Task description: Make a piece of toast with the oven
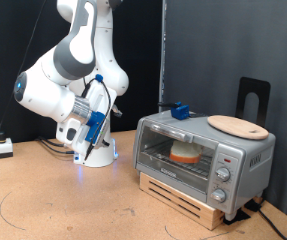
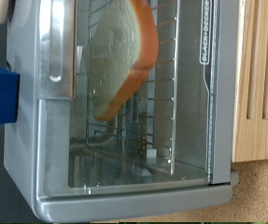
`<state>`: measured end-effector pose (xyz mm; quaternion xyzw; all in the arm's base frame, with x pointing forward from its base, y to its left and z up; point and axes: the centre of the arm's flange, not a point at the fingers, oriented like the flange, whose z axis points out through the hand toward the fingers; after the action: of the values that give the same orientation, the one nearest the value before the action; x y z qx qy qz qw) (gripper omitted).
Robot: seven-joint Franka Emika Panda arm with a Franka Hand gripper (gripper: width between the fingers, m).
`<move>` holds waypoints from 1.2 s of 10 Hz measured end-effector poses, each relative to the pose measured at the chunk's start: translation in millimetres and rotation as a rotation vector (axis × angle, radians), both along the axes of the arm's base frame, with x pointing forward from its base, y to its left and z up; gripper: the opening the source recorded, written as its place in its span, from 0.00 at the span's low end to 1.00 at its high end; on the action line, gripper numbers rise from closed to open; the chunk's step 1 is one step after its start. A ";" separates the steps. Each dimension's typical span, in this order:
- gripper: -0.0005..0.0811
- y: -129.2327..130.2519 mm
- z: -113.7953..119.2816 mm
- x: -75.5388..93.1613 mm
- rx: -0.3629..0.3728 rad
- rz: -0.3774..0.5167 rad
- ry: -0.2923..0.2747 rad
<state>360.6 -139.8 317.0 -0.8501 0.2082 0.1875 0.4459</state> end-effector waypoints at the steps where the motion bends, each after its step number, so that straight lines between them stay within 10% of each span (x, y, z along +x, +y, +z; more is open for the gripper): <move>1: 1.00 2.6 0.9 -0.8 0.021 0.015 -0.011; 6: 1.00 32.5 -11.0 35.4 0.167 0.189 -0.123; 12: 1.00 39.7 -37.1 73.9 0.163 0.094 -0.114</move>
<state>434.5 -100.2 279.9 -0.8292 0.1263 0.1760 0.5153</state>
